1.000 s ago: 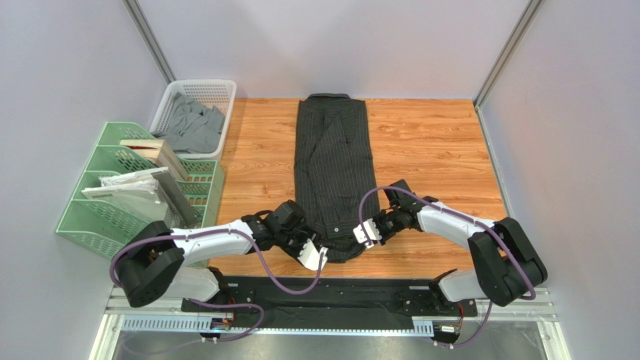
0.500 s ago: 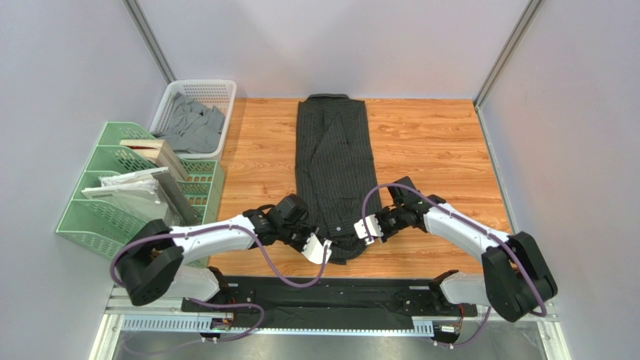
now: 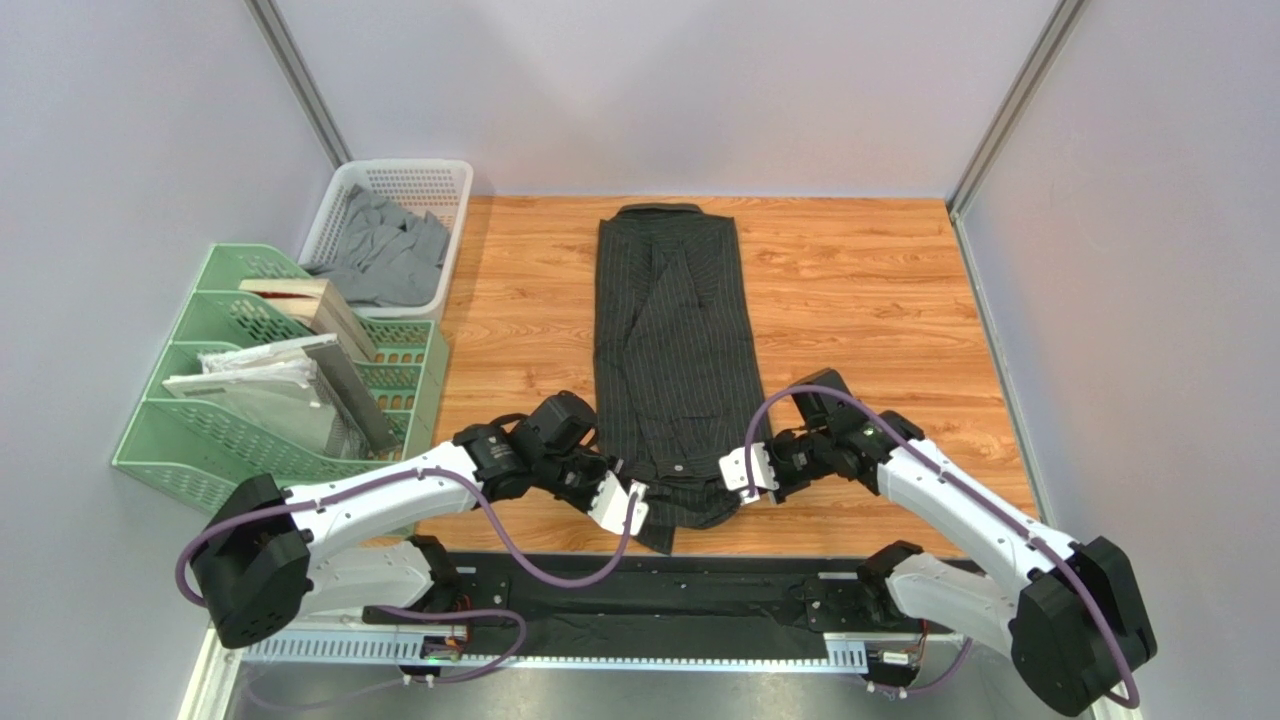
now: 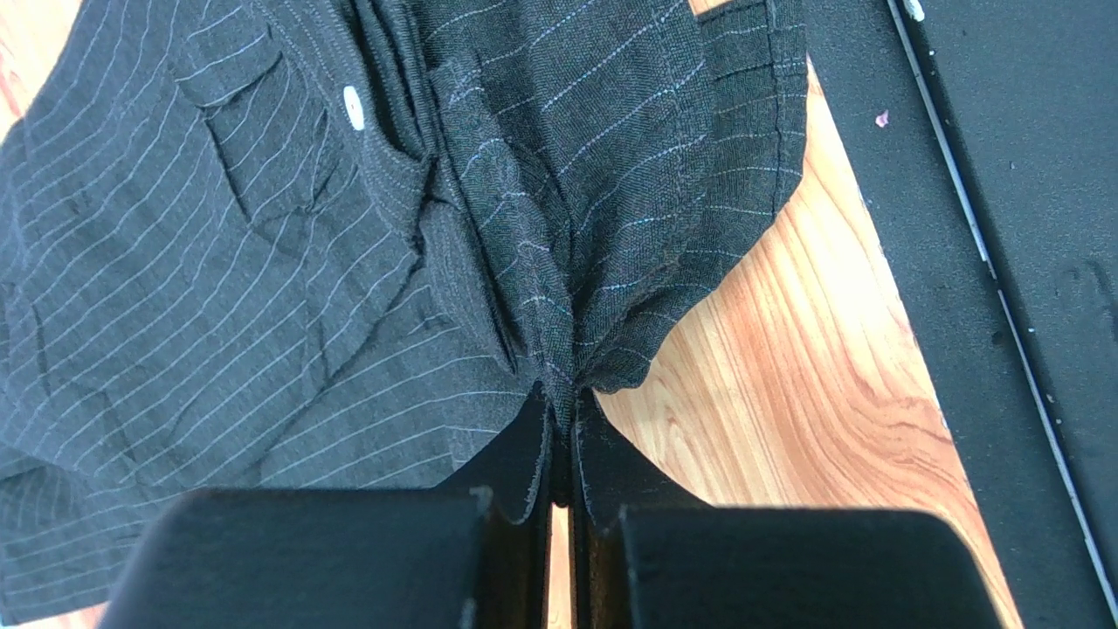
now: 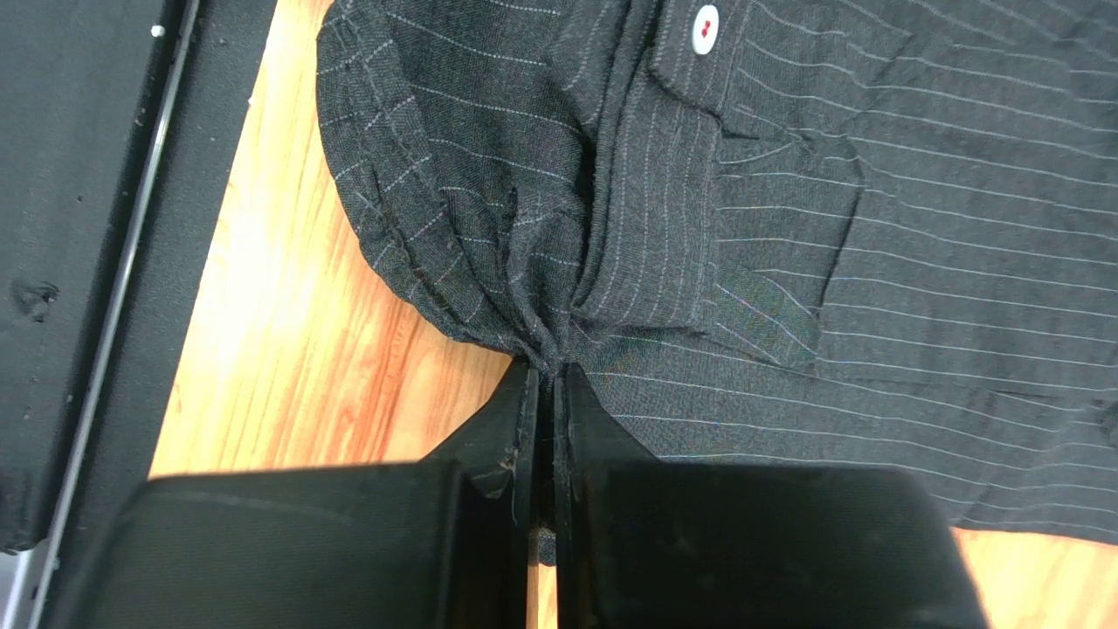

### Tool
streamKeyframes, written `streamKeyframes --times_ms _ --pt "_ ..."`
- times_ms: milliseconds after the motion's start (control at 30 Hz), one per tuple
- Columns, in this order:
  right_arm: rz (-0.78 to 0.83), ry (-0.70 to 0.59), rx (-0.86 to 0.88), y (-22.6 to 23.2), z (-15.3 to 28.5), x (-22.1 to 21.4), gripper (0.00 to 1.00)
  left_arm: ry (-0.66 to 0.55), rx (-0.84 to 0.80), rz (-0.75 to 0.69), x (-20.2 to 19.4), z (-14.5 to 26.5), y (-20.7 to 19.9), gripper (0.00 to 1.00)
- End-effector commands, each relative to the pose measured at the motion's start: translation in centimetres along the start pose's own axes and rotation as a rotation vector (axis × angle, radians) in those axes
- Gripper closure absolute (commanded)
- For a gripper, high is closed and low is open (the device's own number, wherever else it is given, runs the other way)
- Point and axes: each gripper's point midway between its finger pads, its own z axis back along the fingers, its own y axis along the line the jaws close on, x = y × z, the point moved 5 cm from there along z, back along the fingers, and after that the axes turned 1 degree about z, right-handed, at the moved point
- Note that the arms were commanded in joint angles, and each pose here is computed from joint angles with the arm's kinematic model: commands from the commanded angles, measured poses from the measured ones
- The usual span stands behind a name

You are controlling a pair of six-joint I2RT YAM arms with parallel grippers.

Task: Fold and stack the long sleeve shirts
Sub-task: Fold the shirt

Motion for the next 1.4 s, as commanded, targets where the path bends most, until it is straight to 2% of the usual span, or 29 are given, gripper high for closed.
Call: streamKeyframes --times_ms 0,300,433,567,633,700,733,833,867,900,933,1067,1167,1200,1300,1333,1367 --pt "-0.029 -0.006 -0.013 -1.3 0.4 0.7 1.00 -0.023 -0.012 0.026 0.6 0.2 0.1 1.00" --pt "-0.019 -0.034 0.000 -2.1 1.3 2.0 1.00 -0.081 -0.013 0.006 2.6 1.6 1.3 1.00" --pt "-0.016 -0.033 -0.040 -4.2 2.6 3.1 1.00 -0.108 0.049 0.013 3.4 3.3 4.0 1.00" --pt "0.006 -0.022 -0.084 -8.5 4.2 3.4 1.00 -0.108 0.067 0.057 2.6 4.7 7.6 1.00" --pt "-0.053 0.000 -0.042 -9.9 3.7 1.4 1.00 -0.084 0.099 0.081 1.3 5.1 10.6 1.00" --pt "-0.032 0.003 -0.060 -12.6 4.6 0.8 1.00 -0.068 0.103 0.122 -0.2 5.2 12.3 1.00" --pt "-0.068 0.007 -0.020 -13.5 3.5 -0.6 1.00 -0.063 0.103 0.146 -0.8 4.6 14.2 1.00" --pt "-0.091 0.009 -0.039 -17.6 4.1 -1.8 1.00 -0.044 0.094 0.257 -3.8 3.5 17.9 1.00" --pt "-0.153 0.013 0.019 -17.9 2.3 -3.7 1.00 -0.039 0.087 0.289 -4.6 3.3 18.6 1.00" --pt "-0.164 0.020 0.011 -19.0 2.3 -4.5 1.00 -0.022 0.066 0.361 -6.8 2.1 19.2 1.00" --pt "-0.149 0.027 -0.016 -20.9 2.7 -4.6 1.00 -0.027 0.102 0.357 -6.8 2.6 21.4 1.00" --pt "-0.205 0.035 0.006 -23.9 0.2 -8.5 1.00 -0.002 0.092 0.439 -10.0 1.4 23.7 1.00" --pt "-0.209 0.027 0.008 -25.2 -0.1 -9.0 1.00 0.023 0.060 0.461 -11.4 0.2 23.8 1.00" --pt "-0.229 0.024 0.021 -25.1 -0.7 -9.4 0.99 0.030 0.051 0.475 -11.9 -0.2 23.7 1.00" --pt "-0.259 0.031 0.026 -25.0 -1.1 -9.9 0.84 0.060 0.056 0.517 -12.8 -0.5 23.5 0.93" --pt "-0.286 0.042 0.026 -24.9 -1.1 -10.1 0.74 0.062 0.063 0.534 -12.9 -0.5 23.6 0.85" --pt "-0.299 0.044 0.016 -25.0 -0.9 -10.2 0.65 0.063 0.072 0.574 -13.3 -0.2 23.6 0.81"
